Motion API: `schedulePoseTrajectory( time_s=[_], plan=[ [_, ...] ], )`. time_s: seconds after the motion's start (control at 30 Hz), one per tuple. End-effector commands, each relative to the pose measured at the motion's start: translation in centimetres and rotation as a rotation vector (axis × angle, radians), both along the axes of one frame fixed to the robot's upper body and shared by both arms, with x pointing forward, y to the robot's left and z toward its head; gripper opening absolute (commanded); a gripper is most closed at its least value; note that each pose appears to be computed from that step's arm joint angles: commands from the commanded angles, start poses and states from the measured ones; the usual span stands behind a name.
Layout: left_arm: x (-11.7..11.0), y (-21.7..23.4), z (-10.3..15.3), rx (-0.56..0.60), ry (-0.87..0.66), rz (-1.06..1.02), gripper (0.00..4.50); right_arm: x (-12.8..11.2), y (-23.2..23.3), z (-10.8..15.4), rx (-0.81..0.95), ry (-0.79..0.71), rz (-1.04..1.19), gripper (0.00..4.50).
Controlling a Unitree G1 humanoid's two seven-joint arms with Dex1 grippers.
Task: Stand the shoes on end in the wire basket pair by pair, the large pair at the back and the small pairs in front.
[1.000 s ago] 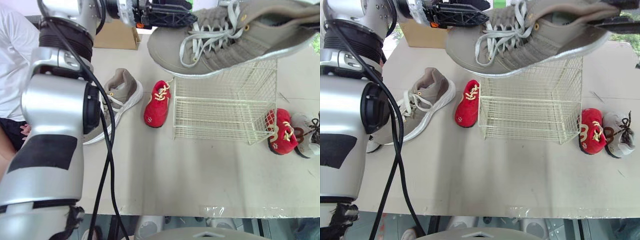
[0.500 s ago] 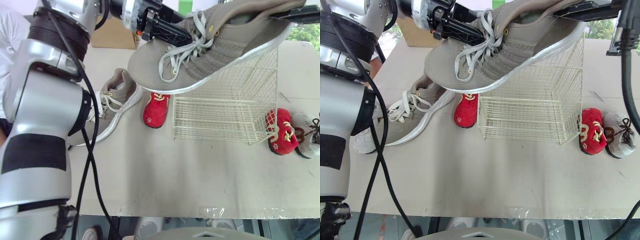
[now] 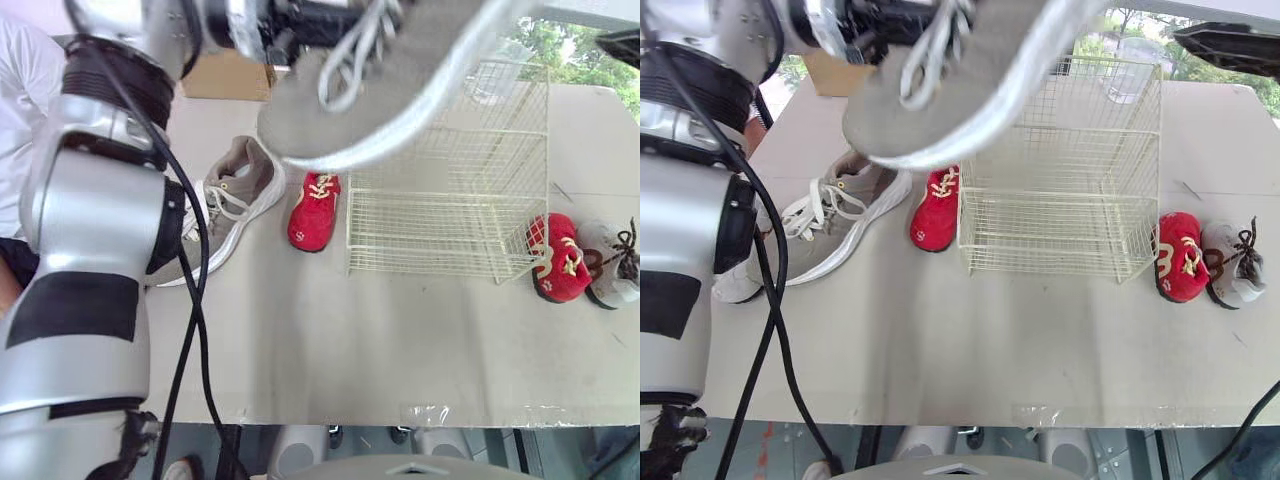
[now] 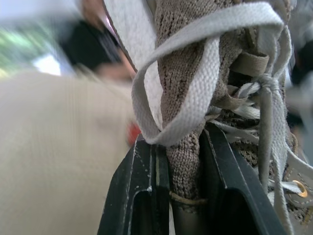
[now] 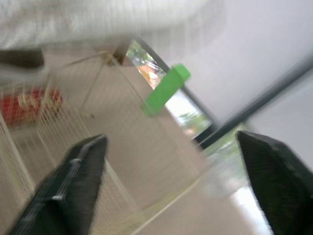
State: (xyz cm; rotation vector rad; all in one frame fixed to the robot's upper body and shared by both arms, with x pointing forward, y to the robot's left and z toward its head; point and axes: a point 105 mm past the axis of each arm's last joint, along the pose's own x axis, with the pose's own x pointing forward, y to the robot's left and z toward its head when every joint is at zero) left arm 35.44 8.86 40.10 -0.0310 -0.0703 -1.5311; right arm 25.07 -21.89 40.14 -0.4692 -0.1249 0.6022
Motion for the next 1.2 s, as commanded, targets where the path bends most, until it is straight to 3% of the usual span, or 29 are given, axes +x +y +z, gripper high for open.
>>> schedulePoseTrajectory(
  time_s=[0.03, 0.13, 0.3, 0.53, 0.63, 0.8, 0.93, 1.07, 1.17, 1.2],
  plan=[
    [-0.6, 0.5, 2.3, -0.165, -0.088, 0.018, 0.48, -0.4, -0.7, -2.2, 0.275, 0.118, -0.002, 4.5],
    [-0.4, 0.1, 2.3, -0.259, -0.105, 0.064, 0.48, 1.3, 2.2, -3.4, 0.421, 0.129, 0.121, 4.5],
    [-1.3, -1.3, 0.7, -0.332, -0.136, 0.096, 0.46, 2.7, 7.4, -3.2, 0.575, 0.177, 0.321, 4.5],
    [-4.1, -4.2, -1.8, -0.288, -0.297, 0.08, 0.43, 3.4, 10.8, -2.4, 0.64, 0.264, 0.427, 4.5],
    [-4.5, -4.8, -2.7, -0.257, -0.369, 0.099, 0.4, 3.2, 11.4, -2.1, 0.651, 0.281, 0.445, 3.68],
    [-4.3, -5.3, -3.5, -0.236, -0.397, 0.131, 0.39, 2.4, 12.1, -2.1, 0.628, 0.312, 0.494, 1.42],
    [-3.9, -5.2, -3.5, -0.23, -0.417, 0.153, 0.38, 1.2, 12.5, -2.3, 0.629, 0.357, 0.54, 0.07],
    [-3.8, -5.3, -3.7, -0.217, -0.433, 0.152, 0.38, 0.5, 12.7, -2.0, 0.674, 0.402, 0.554, 0.0],
    [-3.8, -5.4, -3.7, -0.218, -0.437, 0.152, 0.38, 0.6, 13.1, -1.9, 0.705, 0.41, 0.55, 1.18],
    [-3.8, -5.4, -3.7, -0.218, -0.437, 0.152, 0.38, 0.8, 13.2, -1.9, 0.721, 0.412, 0.541, 1.78]
  ],
)
